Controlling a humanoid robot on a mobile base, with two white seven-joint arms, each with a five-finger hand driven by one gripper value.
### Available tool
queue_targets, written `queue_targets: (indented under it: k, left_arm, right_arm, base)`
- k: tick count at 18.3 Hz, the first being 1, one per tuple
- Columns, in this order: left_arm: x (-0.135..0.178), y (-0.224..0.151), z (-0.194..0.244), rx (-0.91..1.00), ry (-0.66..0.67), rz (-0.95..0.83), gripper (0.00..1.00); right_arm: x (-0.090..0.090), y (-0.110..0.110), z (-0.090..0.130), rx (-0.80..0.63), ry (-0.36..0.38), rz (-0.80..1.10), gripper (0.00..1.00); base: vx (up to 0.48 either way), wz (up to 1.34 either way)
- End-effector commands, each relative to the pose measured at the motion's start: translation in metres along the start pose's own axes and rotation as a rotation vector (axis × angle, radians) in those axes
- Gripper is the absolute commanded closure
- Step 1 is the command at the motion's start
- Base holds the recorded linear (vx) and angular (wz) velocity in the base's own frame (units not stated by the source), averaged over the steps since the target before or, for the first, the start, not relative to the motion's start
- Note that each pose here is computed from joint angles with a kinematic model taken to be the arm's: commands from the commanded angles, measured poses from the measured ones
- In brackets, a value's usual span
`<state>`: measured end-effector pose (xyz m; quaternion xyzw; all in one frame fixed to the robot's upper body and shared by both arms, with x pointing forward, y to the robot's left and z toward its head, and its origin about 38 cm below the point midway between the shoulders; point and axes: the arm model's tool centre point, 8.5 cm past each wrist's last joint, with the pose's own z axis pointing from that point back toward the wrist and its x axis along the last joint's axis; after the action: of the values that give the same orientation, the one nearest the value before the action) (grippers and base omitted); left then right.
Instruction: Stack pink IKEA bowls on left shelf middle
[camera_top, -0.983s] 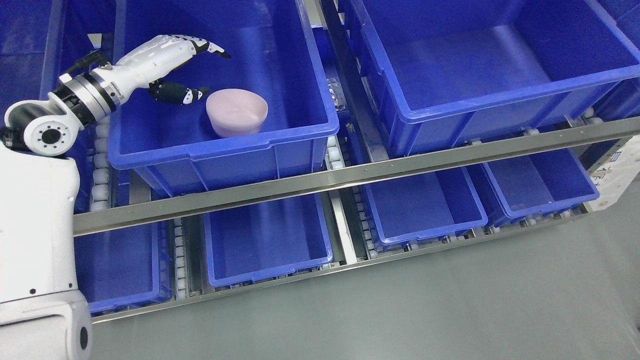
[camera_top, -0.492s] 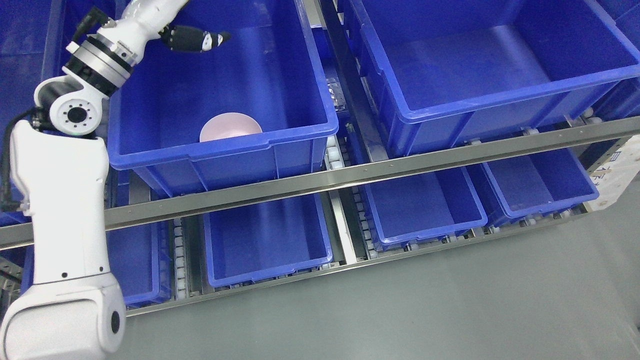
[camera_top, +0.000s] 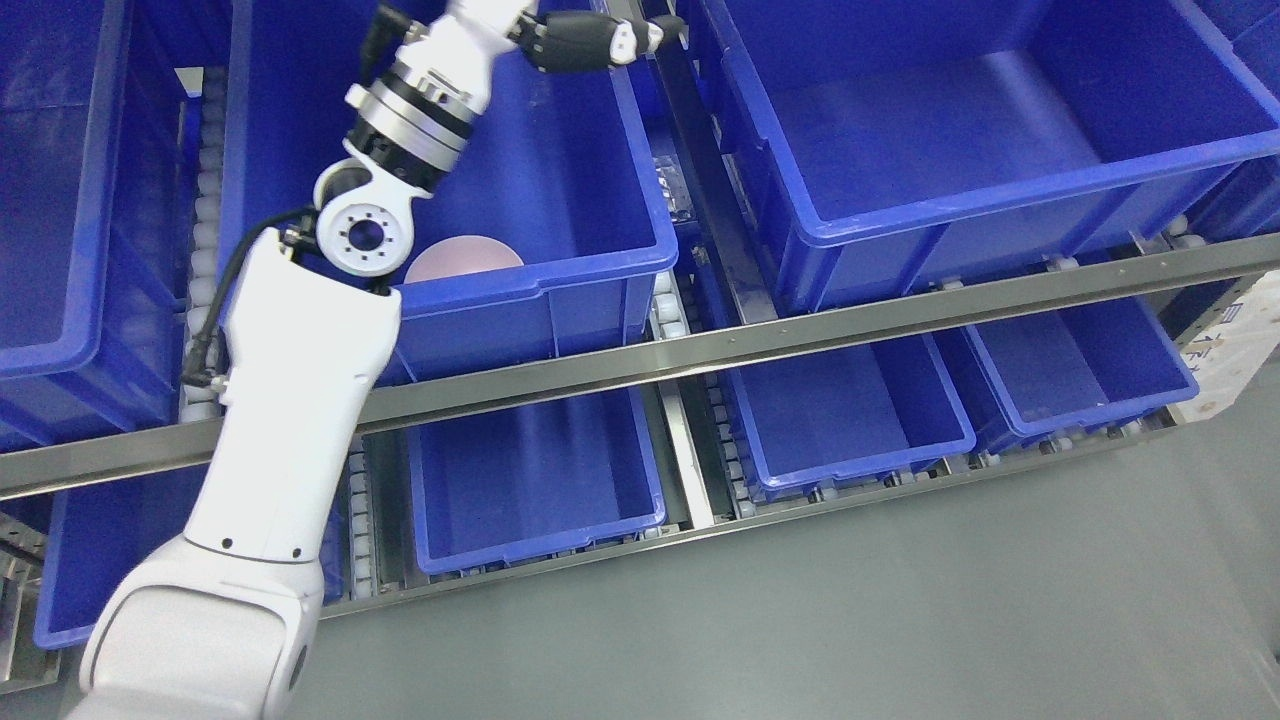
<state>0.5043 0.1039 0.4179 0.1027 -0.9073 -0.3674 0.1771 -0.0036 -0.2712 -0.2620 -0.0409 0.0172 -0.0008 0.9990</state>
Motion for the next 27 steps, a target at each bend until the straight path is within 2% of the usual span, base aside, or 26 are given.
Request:
queue_targets:
  k: [1, 5, 8, 11, 17, 21, 25, 27]
  left_arm:
    - [0.081, -0.17, -0.001, -0.42, -0.197, 0.199, 0.03]
    - [0.112, -0.192, 0.004, -0.466, -0.258, 0.321, 0.03]
    - [0.134, -0.213, 0.031, -0.44, -0.172, 0.505, 0.01]
    - [0.144, -0.243, 0.085, -0.405, -0.075, 0.657, 0.0]
    - [0.169, -0.294, 0.168, -0.387, 0.106, 0.864, 0.0]
    - [0.135, -0.278, 0.206, -0.23, 0.272, 0.87, 0.0]
    - [0.13, -0.265, 0.259, -0.069, 0.327, 0.877, 0.0]
    - [0.117, -0.24, 0.285, 0.044, 0.365, 0.822, 0.0]
  right_arm:
    - [-0.007, -0.011, -0.001, -0.017, -0.005, -0.011, 0.0]
    - [-0.007, -0.011, -0.001, -0.017, -0.004, -0.011, 0.0]
    - [-0.007, -0.011, -0.001, -0.017, -0.004, -0.012, 0.0]
    - [-0.007, -0.011, -0.001, -0.017, -0.004, -0.011, 0.0]
    - [-0.007, -0.011, -0.001, -0.017, -0.004, -0.011, 0.0]
    - [-0.007, -0.011, -0.001, -0.017, -0.004, -0.012, 0.0]
    - [-0.007, -0.011, -0.001, -0.017, -0.004, -0.011, 0.0]
    - [-0.007, -0.011, -0.001, -0.017, -0.004, -0.011, 0.0]
  base:
    - [0.0, 0.0]
    - [0.0, 0.0]
    - [0.0, 0.0]
    - [0.0, 0.0]
    - [0.0, 0.0]
    - [0.0, 0.0]
    - [0.0, 0.0]
    - [0.0, 0.0]
